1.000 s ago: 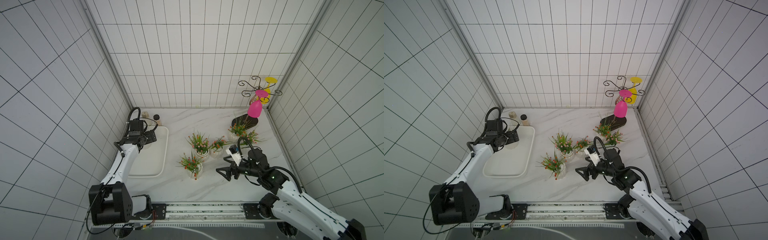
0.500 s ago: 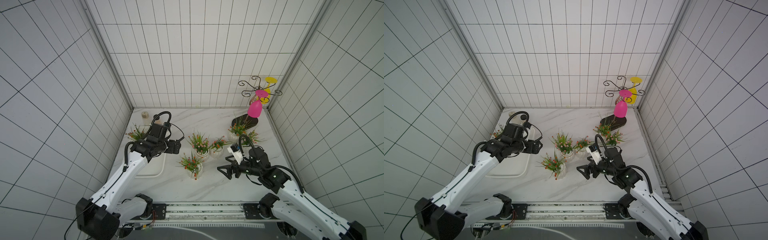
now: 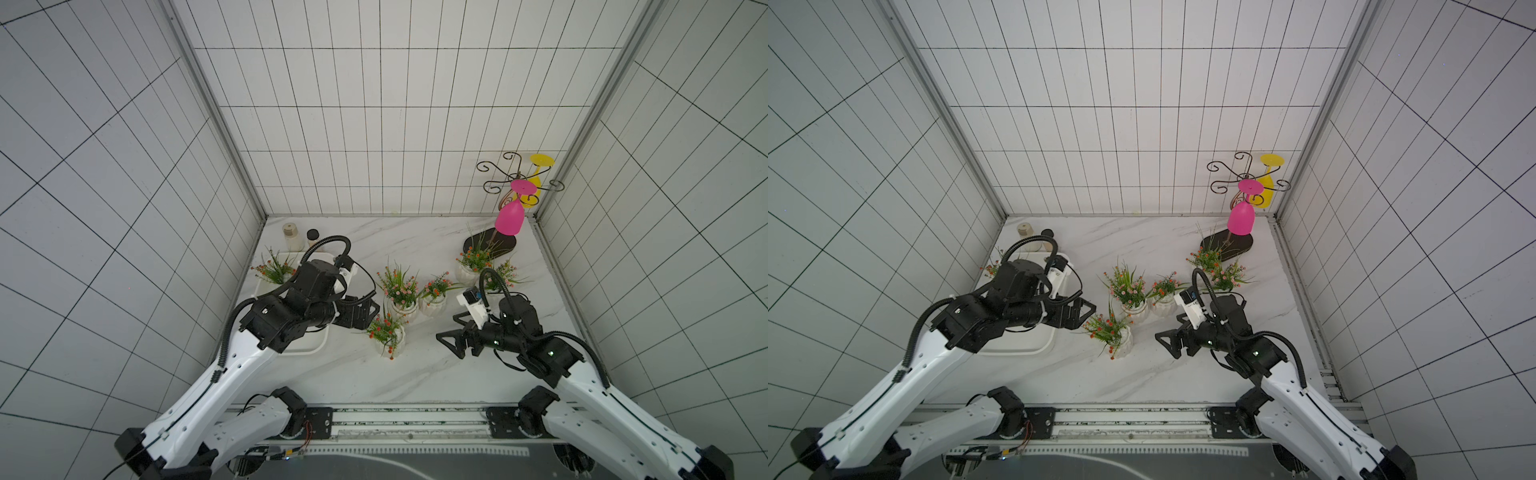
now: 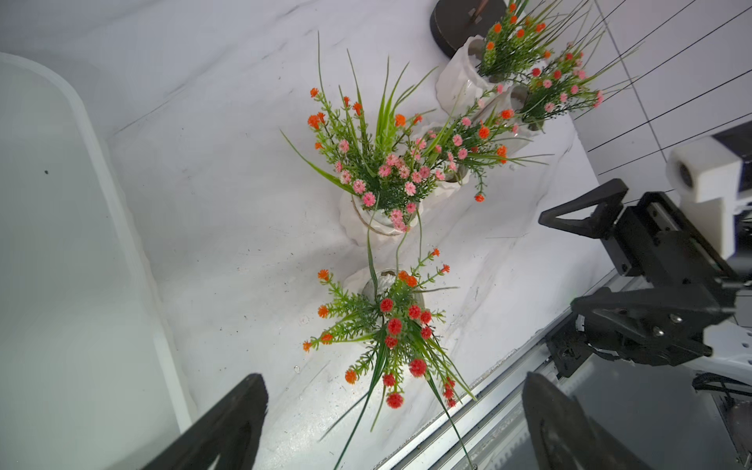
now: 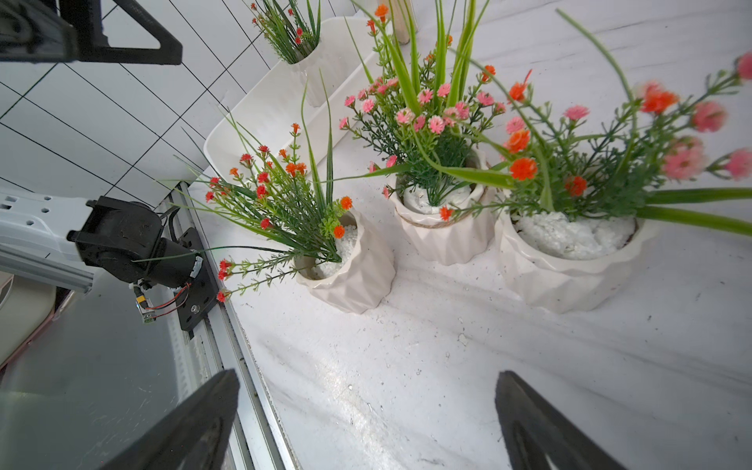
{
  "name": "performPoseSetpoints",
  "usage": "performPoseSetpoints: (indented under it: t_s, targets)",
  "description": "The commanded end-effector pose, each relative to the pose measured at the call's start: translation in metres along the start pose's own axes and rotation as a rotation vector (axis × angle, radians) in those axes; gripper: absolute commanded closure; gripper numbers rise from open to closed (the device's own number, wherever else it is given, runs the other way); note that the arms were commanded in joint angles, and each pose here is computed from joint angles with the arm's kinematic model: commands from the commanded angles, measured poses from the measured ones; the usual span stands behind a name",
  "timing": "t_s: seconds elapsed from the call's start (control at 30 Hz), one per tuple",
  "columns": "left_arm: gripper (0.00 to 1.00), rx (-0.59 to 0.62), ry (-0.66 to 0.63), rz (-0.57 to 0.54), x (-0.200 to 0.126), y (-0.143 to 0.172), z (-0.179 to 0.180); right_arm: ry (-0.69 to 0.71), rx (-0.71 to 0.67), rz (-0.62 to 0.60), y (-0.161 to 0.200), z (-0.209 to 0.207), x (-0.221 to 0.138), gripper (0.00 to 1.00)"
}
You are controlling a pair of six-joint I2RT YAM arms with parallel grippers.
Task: Put the potted gypsophila into the storage box
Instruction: Place the baby's breath potted plant at the storage box, then pick up the baby's breath potted plant from the center of the board.
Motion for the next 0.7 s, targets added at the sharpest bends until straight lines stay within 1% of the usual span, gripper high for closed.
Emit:
performPoseSetpoints:
  t_s: [0.0,0.13,0.33,0.43,0.53,0.67]
  targets:
    - [0.03,0.042,0.017,0.0,-0.014,0.015,-0.003,-0.004,-0.018,-0.047,-0.022,0.005,-0.01,0.01]
    - [0.03,0.078,-0.015,-0.016,-0.016,0.032,-0.006,-0.001,-0.014,-0.045,-0.023,0.004,-0.009,0.01]
    - [0.03,0.162,-0.055,0.002,0.0,0.065,-0.025,-0.008,-0.01,-0.043,-0.027,0.004,-0.007,0.01]
    - [0.03,0.199,-0.103,0.017,0.013,0.082,-0.028,-0.008,-0.006,-0.041,-0.025,0.003,-0.006,0.01]
    - [0.03,0.17,-0.136,0.051,0.03,0.102,-0.025,-0.006,-0.004,-0.044,-0.025,0.003,-0.006,0.01]
    - [0.03,0.137,-0.095,0.031,0.042,0.123,-0.028,-0.004,-0.002,-0.043,-0.024,0.002,-0.005,0.01]
Point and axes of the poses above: each gripper's point midway between its finger pads, its own x axis out along the fingers, its own z axis along the line the jaws close on, y = z × x, the point moved 4 cm from there along -x, back along the fingers, and after that the axes turned 7 degrees about -x, right-handed, at the moved point
